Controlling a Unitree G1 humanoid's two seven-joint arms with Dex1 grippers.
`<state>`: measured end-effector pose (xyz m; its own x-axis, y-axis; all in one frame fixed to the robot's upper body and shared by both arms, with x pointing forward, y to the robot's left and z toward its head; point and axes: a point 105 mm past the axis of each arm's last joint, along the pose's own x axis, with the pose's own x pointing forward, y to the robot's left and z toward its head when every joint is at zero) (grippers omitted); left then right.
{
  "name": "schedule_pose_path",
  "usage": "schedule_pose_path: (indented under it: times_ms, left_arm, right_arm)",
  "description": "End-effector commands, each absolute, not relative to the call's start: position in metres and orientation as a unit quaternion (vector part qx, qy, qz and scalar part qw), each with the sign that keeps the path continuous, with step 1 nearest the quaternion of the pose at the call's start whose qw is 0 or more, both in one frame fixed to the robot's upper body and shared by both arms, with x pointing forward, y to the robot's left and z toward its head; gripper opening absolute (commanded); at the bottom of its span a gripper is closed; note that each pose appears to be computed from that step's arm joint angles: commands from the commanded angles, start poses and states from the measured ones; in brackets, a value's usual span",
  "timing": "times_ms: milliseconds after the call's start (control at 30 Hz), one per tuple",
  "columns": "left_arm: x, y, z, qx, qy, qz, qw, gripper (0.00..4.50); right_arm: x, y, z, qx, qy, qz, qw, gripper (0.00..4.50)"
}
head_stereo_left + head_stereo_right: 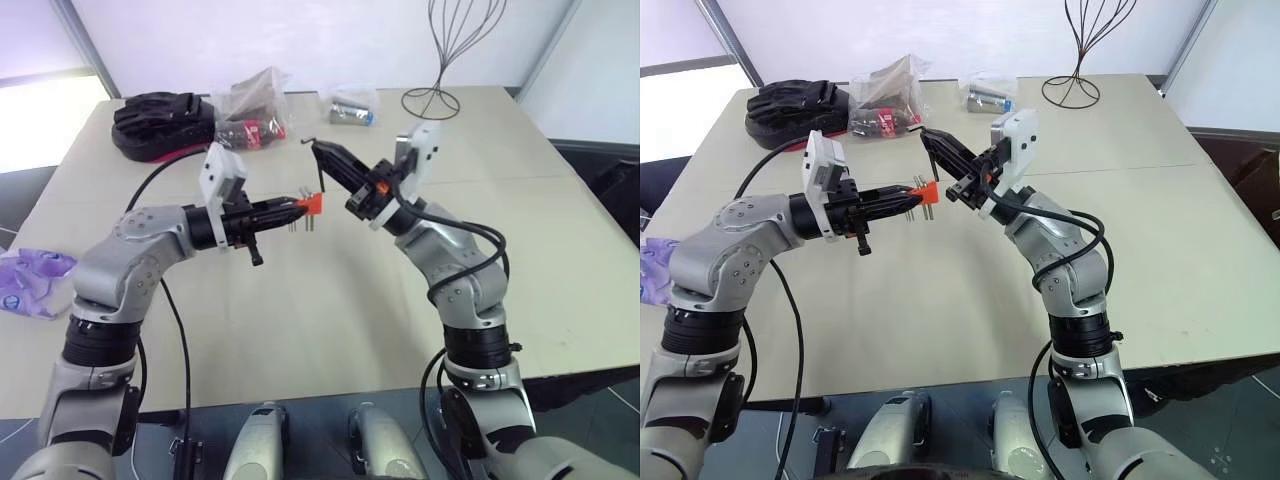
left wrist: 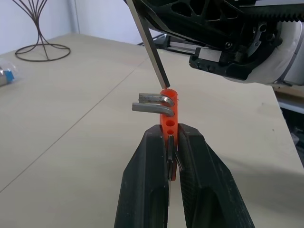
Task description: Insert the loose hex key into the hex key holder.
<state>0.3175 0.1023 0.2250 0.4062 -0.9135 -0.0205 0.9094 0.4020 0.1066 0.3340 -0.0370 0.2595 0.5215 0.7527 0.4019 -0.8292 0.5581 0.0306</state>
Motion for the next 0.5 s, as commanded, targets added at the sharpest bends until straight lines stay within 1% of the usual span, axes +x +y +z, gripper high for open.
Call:
schedule_pose_path:
  times_ms: [33, 233, 500]
  left_arm:
    - [0.3173, 0.1041, 0.2382, 0.057, -0.048, -0.542, 0.837, 0.00]
    - [0.3187, 0.1040, 0.2379, 0.057, -0.048, -0.541, 0.838, 0.00]
    - [0.3194, 0.1035, 0.2393, 0.057, -0.049, -0.542, 0.837, 0.00]
  right_arm:
    - [0.3233, -0.0320, 0.2800, 0.109, -0.211, 0.473, 0.849, 0.07]
    - [0.3183, -0.0293, 0.2835, 0.110, -0.212, 0.484, 0.842, 0.07]
    - [0.3164, -0.0254, 0.2809, 0.109, -0.209, 0.489, 0.840, 0.07]
